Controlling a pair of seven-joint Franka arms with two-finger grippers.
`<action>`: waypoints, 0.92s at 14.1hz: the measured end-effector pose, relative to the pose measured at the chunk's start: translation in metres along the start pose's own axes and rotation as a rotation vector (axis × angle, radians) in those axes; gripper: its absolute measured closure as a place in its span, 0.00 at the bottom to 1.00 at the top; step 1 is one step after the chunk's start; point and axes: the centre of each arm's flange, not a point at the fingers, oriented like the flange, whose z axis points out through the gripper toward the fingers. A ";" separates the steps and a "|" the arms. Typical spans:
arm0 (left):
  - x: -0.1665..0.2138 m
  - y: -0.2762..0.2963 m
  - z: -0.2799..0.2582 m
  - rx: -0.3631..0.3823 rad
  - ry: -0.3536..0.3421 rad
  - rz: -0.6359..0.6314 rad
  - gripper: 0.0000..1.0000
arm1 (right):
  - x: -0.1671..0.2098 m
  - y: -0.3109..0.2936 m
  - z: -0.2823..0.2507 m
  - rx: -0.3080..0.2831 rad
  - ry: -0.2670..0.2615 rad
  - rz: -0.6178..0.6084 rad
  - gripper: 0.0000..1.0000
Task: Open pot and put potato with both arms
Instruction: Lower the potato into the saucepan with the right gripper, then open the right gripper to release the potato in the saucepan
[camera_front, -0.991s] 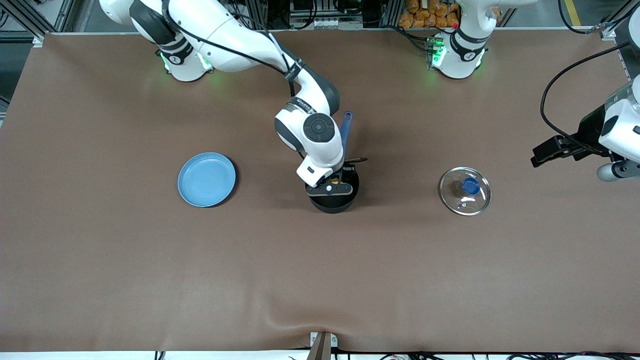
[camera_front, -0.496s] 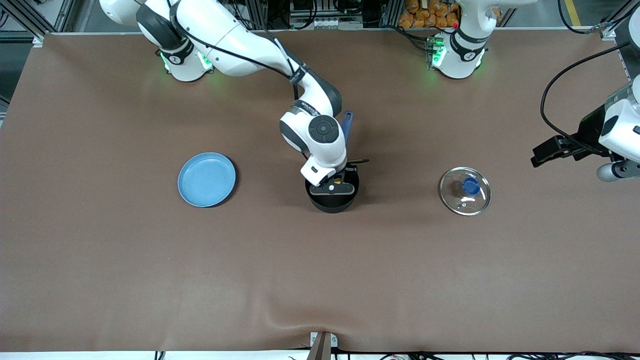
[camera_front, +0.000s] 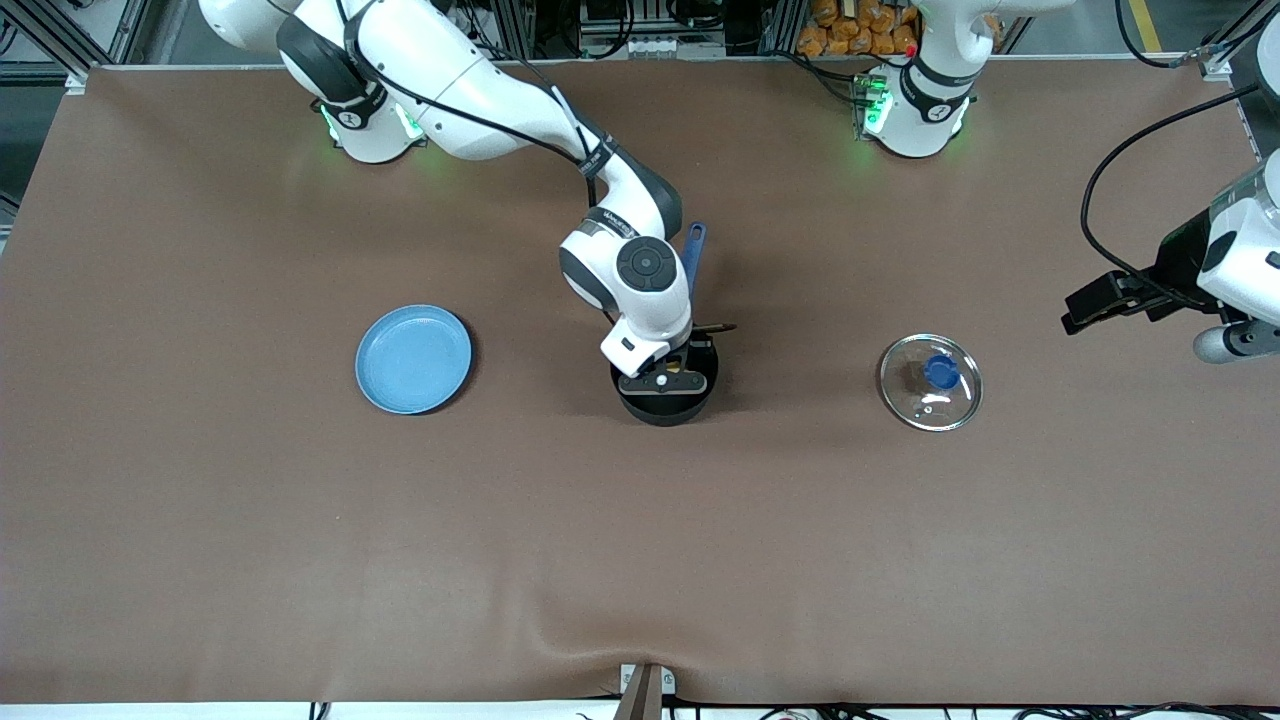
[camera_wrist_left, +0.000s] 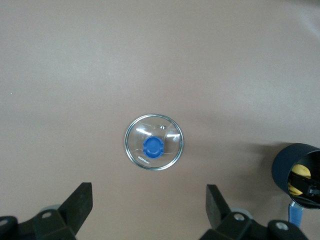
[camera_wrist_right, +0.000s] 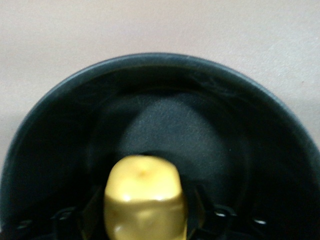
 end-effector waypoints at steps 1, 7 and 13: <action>0.000 0.000 0.000 0.000 0.000 0.000 0.00 | 0.001 0.001 0.000 -0.001 0.003 0.000 0.01; 0.000 0.000 0.000 0.000 0.000 0.000 0.00 | 0.025 -0.005 -0.051 0.012 0.016 0.033 0.00; 0.000 0.000 0.000 0.000 0.001 0.000 0.00 | 0.069 0.018 -0.193 0.004 0.017 0.110 0.00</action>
